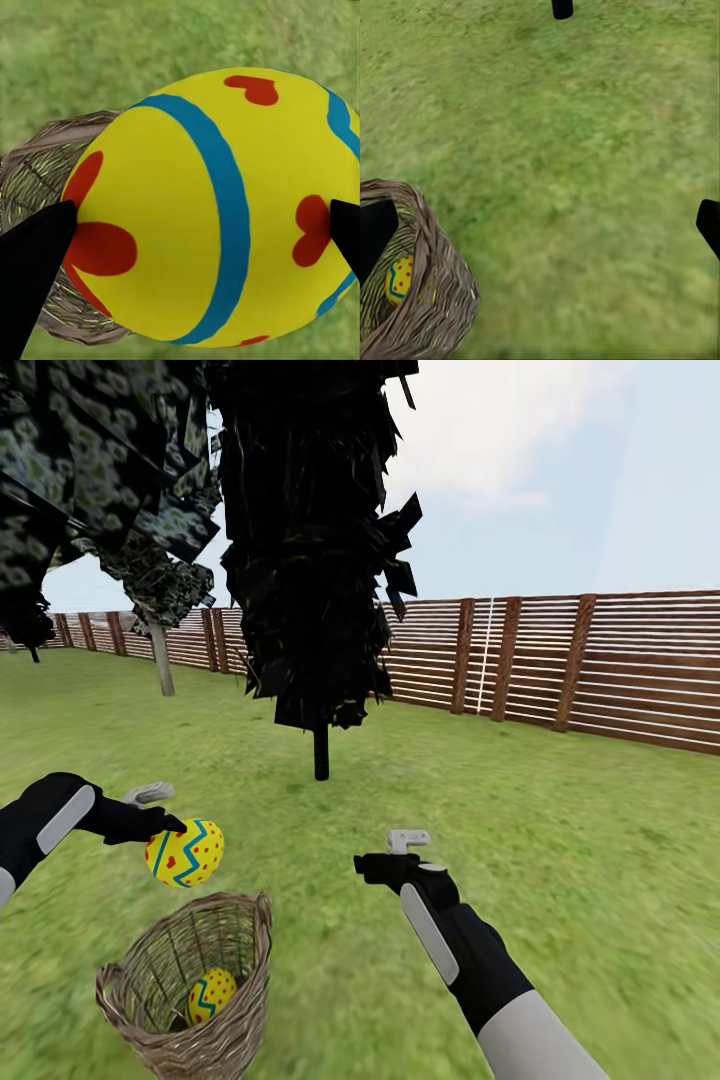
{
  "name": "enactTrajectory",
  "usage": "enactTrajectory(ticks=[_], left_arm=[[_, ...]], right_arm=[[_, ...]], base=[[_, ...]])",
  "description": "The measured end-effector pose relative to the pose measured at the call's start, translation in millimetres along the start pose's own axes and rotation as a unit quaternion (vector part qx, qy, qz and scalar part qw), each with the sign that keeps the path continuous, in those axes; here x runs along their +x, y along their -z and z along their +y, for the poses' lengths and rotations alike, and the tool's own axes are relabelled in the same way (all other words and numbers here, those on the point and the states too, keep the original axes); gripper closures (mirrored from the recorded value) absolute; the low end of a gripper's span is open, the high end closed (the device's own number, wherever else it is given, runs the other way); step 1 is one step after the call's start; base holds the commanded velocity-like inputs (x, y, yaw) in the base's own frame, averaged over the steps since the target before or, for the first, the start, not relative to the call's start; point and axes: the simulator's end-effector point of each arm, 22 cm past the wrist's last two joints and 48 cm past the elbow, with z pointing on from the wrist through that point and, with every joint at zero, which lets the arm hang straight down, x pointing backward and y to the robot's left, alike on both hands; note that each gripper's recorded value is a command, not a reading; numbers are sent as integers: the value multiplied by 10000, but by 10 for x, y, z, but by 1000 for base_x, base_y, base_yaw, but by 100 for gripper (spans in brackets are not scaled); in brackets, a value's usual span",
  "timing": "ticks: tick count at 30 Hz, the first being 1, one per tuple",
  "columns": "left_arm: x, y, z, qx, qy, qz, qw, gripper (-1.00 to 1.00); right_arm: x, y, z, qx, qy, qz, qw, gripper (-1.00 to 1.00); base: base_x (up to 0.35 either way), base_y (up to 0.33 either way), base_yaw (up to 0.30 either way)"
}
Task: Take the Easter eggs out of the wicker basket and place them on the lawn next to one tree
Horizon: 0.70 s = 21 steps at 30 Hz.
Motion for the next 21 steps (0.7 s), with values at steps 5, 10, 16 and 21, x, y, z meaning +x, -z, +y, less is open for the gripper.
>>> enactTrajectory(ticks=[5,10,16,21], left_arm=[[-63,54,-20,-3,-1,2,10000,100],[-62,51,-26,7,1,5,10000,100],[-59,46,-27,5,4,8,10000,100],[-59,38,-33,3,6,9,10000,100]], right_arm=[[-63,19,13,3,-3,22,10000,-100],[-59,17,13,3,-3,28,10000,-100],[-57,16,41,-34,23,20,10000,-100],[-157,24,191,-155,162,-314,9993,-100]], base=[[0,0,0],[0,0,0],[-62,-13,0],[-216,-151,0]])
